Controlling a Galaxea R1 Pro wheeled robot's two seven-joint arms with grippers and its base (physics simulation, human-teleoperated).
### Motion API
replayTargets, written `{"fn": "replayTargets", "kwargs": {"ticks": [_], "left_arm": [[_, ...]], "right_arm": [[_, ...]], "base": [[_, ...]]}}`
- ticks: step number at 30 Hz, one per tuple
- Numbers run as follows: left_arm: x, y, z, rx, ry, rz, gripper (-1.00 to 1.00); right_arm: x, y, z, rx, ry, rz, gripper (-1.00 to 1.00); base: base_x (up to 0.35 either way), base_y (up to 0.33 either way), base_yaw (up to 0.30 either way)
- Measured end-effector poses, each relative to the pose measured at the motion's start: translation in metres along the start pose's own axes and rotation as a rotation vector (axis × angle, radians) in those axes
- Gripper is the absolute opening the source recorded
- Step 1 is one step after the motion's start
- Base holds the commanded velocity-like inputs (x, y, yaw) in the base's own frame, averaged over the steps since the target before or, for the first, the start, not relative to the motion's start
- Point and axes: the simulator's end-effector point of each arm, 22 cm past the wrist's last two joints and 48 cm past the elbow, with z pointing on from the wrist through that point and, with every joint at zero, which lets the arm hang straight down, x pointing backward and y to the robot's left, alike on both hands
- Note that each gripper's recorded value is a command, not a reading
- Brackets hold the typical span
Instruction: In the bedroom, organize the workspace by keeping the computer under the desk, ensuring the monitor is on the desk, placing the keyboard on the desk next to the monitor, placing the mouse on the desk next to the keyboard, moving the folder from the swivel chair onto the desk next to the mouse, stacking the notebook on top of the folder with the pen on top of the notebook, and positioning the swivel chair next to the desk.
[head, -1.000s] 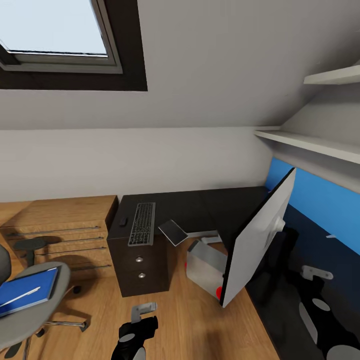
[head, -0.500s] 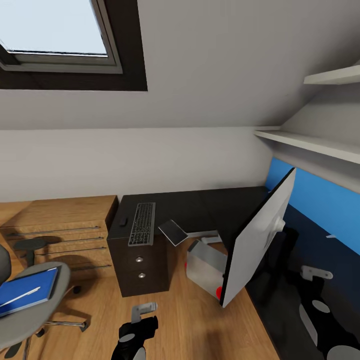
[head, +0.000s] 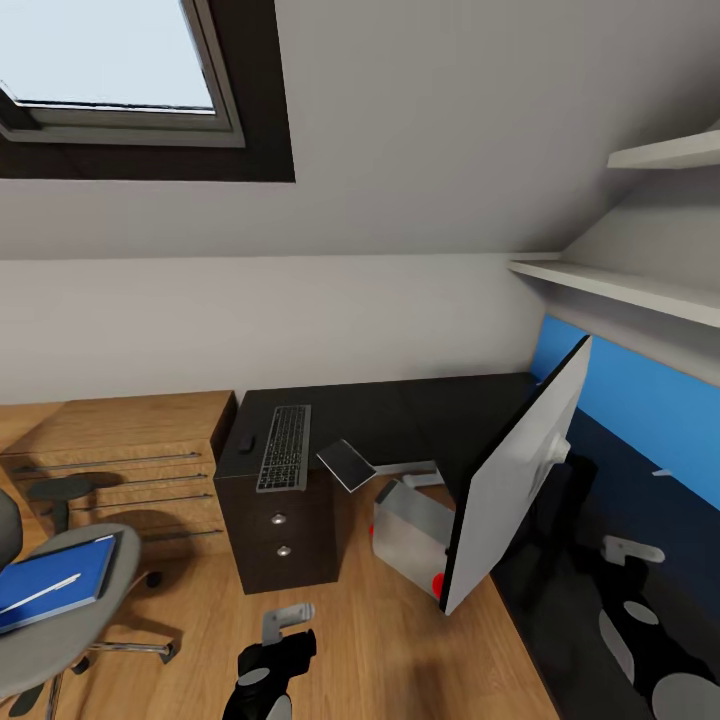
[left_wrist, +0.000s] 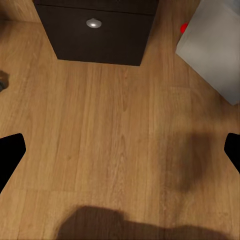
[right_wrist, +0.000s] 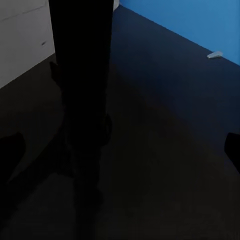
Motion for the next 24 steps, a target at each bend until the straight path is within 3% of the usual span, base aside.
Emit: {"fn": "replayTargets", "kwargs": {"ticks": [11, 24], "left_arm": [[-0.001, 0.0, 0.0, 0.0, -0.002, -0.002, 1.0], [-0.001, 0.0, 0.0, 0.0, -0.002, -0.002, 1.0]], "right_arm": [[-0.008, 0.007, 0.005, -0.011, 0.001, -0.014, 1.0], [-0.068, 0.025, 0.028, -0.015, -0.041, 0.03, 1.0]], "base": [[0.0, 0.0, 0.0], [0.0, 0.0, 0.0]]}}
